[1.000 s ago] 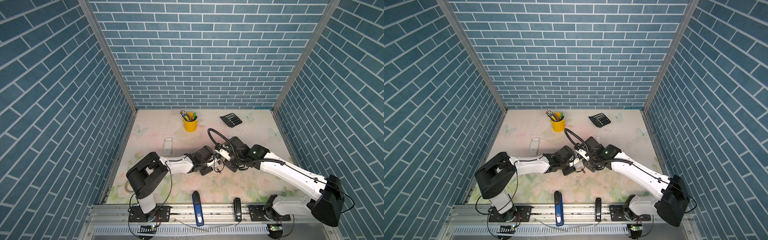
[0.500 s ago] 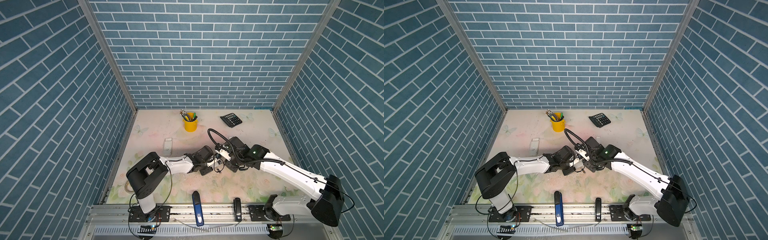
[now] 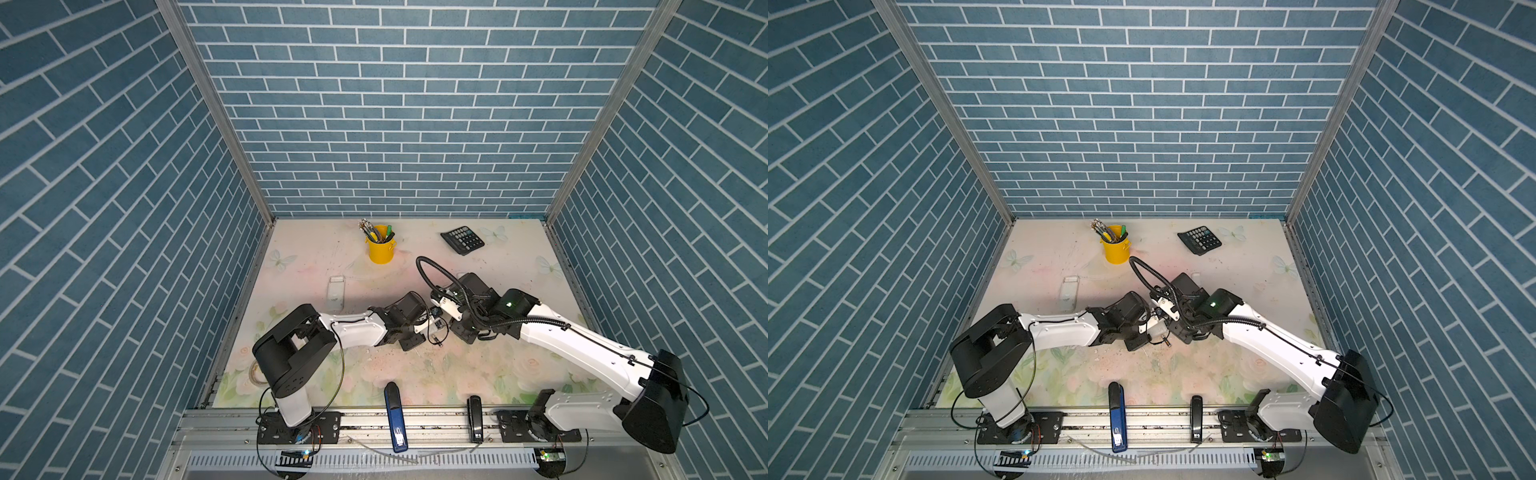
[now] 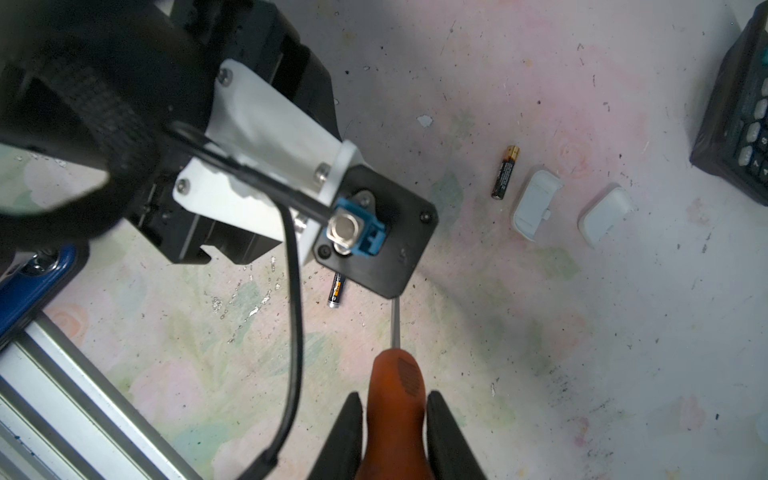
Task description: Unload the batteries from the remote control
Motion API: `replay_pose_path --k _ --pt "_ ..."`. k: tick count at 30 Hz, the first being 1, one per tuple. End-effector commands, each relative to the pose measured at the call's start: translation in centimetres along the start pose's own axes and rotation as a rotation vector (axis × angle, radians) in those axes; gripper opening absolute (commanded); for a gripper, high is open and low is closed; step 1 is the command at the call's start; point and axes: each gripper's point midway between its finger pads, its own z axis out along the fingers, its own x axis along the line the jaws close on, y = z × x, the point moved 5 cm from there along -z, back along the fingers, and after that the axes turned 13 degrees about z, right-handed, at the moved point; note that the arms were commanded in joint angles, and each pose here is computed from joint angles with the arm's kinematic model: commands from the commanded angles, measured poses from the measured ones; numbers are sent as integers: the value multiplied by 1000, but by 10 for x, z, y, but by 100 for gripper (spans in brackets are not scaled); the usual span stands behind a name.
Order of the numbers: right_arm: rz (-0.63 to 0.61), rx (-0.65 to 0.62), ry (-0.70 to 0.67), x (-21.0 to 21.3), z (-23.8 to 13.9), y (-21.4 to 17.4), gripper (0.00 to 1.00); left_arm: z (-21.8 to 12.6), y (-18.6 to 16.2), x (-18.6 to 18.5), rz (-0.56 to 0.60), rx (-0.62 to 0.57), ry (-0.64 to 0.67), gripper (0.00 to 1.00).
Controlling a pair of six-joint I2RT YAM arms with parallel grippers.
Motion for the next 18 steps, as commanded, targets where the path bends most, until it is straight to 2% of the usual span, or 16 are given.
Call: replay_pose_path --k 1,18 --pt "12 18 -7 -2 5 -8 0 11 -35 -22 24 146 -77 8" --pt "26 40 14 0 6 -10 0 12 -35 -22 25 149 -79 7"
